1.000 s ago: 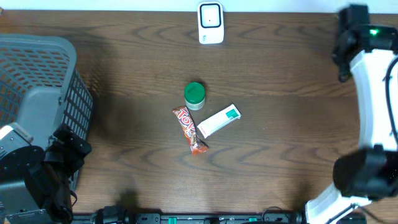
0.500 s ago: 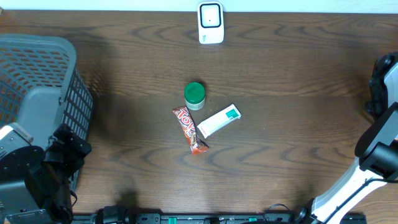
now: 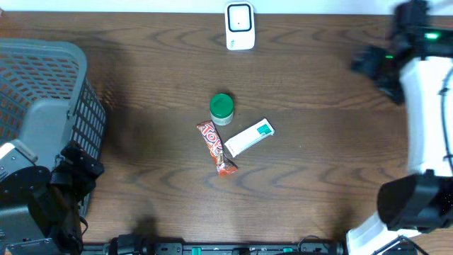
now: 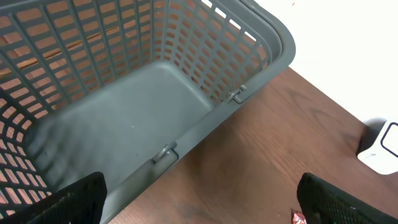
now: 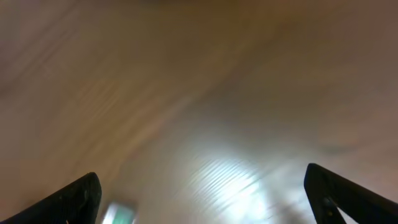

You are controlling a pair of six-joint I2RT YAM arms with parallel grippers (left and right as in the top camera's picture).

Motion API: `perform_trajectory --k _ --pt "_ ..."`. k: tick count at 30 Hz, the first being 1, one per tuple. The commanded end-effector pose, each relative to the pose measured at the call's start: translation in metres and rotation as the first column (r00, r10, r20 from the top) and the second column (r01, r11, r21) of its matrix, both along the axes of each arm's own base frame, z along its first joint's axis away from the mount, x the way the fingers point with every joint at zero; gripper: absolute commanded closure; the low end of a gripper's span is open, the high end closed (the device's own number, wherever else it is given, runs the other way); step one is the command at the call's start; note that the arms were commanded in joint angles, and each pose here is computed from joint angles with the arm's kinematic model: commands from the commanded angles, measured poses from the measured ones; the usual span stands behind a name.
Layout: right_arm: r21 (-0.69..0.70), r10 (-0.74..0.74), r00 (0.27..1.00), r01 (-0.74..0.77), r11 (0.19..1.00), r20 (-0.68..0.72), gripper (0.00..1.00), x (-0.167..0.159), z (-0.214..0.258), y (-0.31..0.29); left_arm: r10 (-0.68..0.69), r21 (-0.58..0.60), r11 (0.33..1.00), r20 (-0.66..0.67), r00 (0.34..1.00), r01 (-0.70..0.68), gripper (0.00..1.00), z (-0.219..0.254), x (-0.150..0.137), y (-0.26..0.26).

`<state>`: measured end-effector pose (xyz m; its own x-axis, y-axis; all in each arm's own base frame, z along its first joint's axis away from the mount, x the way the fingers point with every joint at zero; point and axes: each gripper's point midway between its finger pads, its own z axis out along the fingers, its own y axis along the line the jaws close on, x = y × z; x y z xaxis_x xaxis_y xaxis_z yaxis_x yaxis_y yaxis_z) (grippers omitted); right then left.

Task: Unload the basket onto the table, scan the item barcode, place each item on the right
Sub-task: 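Reach the right gripper down toward the green-lidded jar, then close the right gripper around the green-lidded jar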

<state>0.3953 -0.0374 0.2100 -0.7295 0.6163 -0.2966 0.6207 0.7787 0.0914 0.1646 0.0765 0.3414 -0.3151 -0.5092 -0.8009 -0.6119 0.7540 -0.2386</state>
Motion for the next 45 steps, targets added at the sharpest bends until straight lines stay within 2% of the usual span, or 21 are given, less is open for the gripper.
perform_trajectory --k 1,6,13,23,28,37,38,45 --pt "0.181 0.39 0.921 -0.382 0.906 -0.005 0.01 -0.007 -0.01 0.127 0.013 0.012 1.0 0.0 1.0 -0.013 0.02 0.001 -0.002 0.003" --pt "0.221 0.484 0.875 -0.471 0.854 -0.004 0.01 -0.021 -0.03 0.232 0.013 0.012 1.0 0.0 1.0 -0.013 0.02 0.001 -0.002 0.003" --pt "0.325 0.322 0.946 -0.318 0.891 0.041 0.01 -0.015 -0.052 0.31 0.013 0.012 1.0 -0.001 1.0 -0.013 0.02 0.001 -0.002 0.003" --pt "0.395 0.2 0.98 -0.186 0.899 0.008 0.01 0.004 -0.095 0.34 0.013 0.012 1.0 0.0 1.0 -0.013 0.02 0.001 -0.002 0.003" --pt "0.43 0.203 0.979 -0.179 0.885 -0.01 0.01 0.008 -0.113 0.352 0.013 0.012 1.0 0.0 1.0 -0.013 0.02 0.001 -0.002 0.003" --pt "0.406 0.232 0.968 -0.176 0.897 -0.092 0.01 -0.007 -0.154 0.365 0.013 0.012 1.0 0.0 1.0 -0.013 0.02 0.001 -0.002 0.003" --pt "0.403 0.238 0.967 -0.181 0.897 -0.094 0.04 -0.008 -0.155 0.366 0.013 0.012 1.0 0.0 1.0 -0.013 0.02 0.001 -0.002 0.003" --pt "0.369 0.3 0.946 -0.237 0.898 -0.12 0.45 -0.014 -0.168 0.36 0.013 0.012 1.0 0.0 1.0 -0.013 0.02 0.001 -0.002 0.003"
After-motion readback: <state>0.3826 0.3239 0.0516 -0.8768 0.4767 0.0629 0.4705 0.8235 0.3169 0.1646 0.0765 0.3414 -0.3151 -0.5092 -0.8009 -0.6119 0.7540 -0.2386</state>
